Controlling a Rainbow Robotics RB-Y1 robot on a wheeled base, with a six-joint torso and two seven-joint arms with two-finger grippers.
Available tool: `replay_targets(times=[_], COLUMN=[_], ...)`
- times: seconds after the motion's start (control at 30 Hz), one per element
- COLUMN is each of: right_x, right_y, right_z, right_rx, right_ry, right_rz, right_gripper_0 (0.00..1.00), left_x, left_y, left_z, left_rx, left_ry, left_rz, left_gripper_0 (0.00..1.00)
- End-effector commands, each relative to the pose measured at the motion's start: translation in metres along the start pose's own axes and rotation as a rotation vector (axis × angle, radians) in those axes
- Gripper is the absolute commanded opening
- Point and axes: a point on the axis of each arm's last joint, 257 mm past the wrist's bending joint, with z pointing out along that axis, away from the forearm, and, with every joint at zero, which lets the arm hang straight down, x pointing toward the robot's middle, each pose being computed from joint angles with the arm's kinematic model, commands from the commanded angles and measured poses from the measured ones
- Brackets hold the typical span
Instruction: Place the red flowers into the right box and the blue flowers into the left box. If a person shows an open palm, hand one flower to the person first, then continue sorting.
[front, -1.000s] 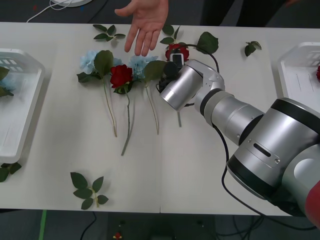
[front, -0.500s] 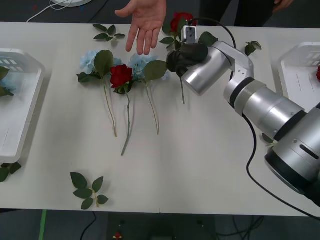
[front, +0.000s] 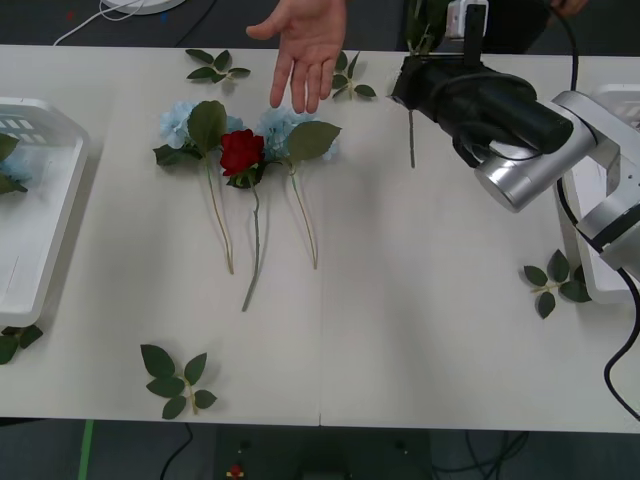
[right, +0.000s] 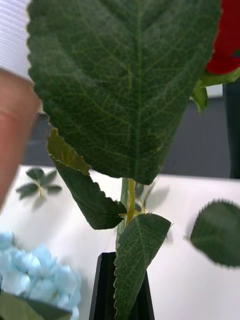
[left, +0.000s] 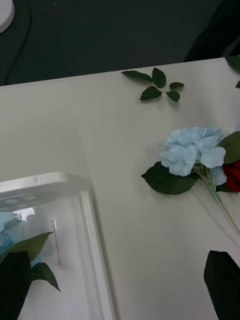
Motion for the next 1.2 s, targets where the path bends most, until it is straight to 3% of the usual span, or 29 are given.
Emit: replay_targets(times=[0.03,0.43,0.97,1.0,1.03,1.07,1.1,1.2], right_x=[-0.053,-0.111,-0.117,-0.117,-0.117,-0.117,-0.117,-0.117], right_y=[0.017,0.089,0.097,0.098,0.098,0.098,0.098,0.098], right_z=[-0.006,0.01,0.011,0.011,0.011,0.011,0.011,0.01], right_rx=[-0.049,-0.08,-0.079,-0.082,-0.082,-0.083,-0.083,-0.087], right_ry=[-0.142,-0.316,-0.331,-0.333,-0.333,-0.332,-0.332,-0.333], right_rz=[-0.112,-0.279,-0.285,-0.282,-0.28,-0.279,-0.276,-0.272], right_gripper_0=[0.0,0.0,0.0,0.1,0.63,0.85,1.0,1.0], left_x=[-0.035,-0.035,-0.035,-0.035,-0.035,-0.035,-0.035,-0.035], left_y=[0.005,0.005,0.005,0.005,0.005,0.005,0.005,0.005], left_z=[-0.024,-0.024,-0.024,-0.024,-0.024,-0.024,-0.024,-0.024], left_rx=[-0.043,-0.043,-0.043,-0.043,-0.043,-0.043,-0.043,-0.043], left_ry=[-0.047,-0.047,-0.047,-0.047,-0.047,-0.047,-0.047,-0.047], left_rz=[0.135,0.135,0.135,0.135,0.135,0.135,0.135,0.135], left_gripper_0=[1.0,1.0,1.0,1.0,1.0,1.0,1.0,1.0])
